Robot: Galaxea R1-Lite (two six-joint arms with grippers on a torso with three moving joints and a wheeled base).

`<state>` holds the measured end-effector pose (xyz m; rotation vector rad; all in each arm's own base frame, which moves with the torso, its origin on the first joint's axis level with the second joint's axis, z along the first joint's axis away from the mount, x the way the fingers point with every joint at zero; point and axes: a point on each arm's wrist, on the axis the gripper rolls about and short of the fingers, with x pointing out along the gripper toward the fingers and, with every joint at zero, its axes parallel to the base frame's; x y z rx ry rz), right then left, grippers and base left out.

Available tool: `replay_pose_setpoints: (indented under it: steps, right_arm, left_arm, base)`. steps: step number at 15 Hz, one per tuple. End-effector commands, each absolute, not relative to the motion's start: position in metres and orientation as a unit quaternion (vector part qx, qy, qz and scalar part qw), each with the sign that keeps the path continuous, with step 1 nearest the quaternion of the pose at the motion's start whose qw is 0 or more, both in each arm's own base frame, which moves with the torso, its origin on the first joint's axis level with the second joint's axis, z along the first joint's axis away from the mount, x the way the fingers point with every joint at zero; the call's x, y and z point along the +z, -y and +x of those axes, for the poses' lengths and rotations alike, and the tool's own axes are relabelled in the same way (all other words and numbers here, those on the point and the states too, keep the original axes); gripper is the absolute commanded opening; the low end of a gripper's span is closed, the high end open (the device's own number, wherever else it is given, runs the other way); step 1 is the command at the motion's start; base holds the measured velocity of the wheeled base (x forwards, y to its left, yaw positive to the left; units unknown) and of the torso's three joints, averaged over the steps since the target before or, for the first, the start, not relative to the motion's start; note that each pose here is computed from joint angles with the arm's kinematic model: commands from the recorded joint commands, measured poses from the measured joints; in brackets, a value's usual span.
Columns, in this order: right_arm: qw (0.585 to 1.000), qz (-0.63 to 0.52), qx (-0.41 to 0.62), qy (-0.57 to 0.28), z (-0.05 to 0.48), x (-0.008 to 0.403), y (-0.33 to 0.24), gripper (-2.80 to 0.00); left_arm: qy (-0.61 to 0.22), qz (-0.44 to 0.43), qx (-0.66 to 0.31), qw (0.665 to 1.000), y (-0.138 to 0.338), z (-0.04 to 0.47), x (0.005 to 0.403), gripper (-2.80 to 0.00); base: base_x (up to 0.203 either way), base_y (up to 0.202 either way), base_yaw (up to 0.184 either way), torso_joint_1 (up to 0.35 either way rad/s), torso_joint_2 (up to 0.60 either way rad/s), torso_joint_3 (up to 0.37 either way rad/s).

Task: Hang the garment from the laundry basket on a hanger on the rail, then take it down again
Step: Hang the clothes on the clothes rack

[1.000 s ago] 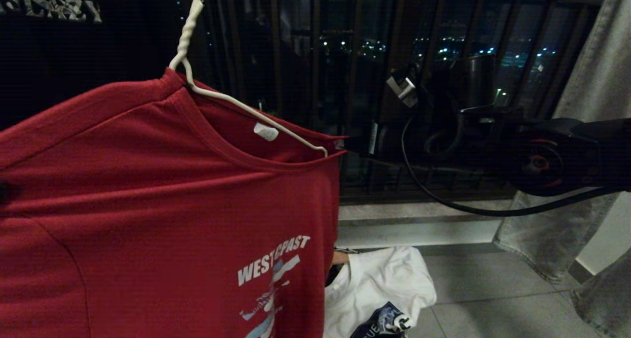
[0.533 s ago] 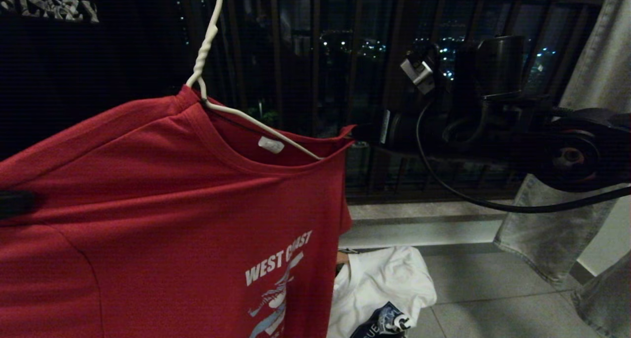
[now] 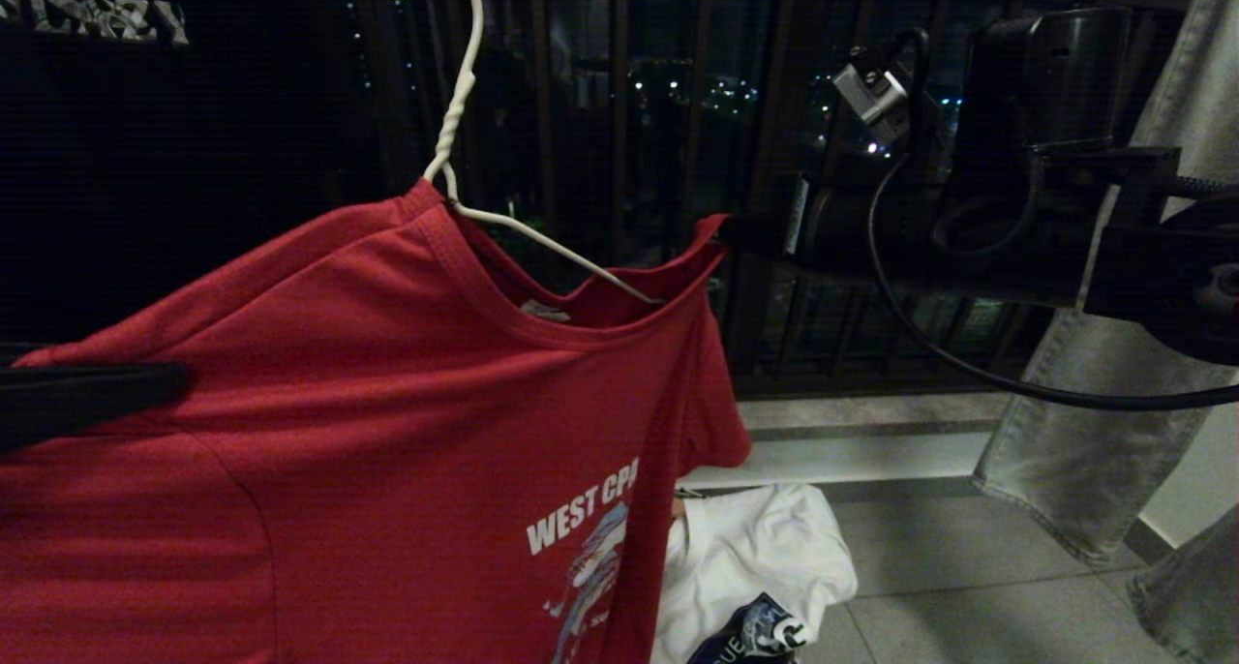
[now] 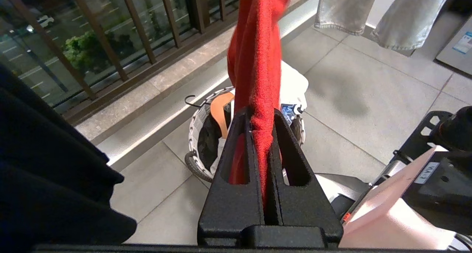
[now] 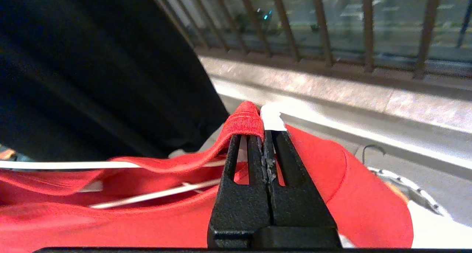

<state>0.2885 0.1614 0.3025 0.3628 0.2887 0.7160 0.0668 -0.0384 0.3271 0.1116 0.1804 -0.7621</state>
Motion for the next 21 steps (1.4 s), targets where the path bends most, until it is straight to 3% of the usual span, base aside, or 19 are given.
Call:
replay_pose_setpoints:
  steps: [1,21]
  right_arm:
    - [0.915,0.178,0.34,-0.124,0.283,0.31,-0.158,-2.8]
    - [0.918,0.192,0.339,-0.071,0.242,0.352,-0.136,-2.8]
  left_arm:
    - [-0.087,0.047,-0.373,0.923,0.043,0.076,0.315,-2.8]
    - [0.0,-0.096,-0.466,0.88,0.116,0.162,0.205,-2.8]
  base:
    - [0.0,0.0,0.0,0.0,0.0,0.0]
    - [0.0,0.0,0.0,0.0,0.0,0.0]
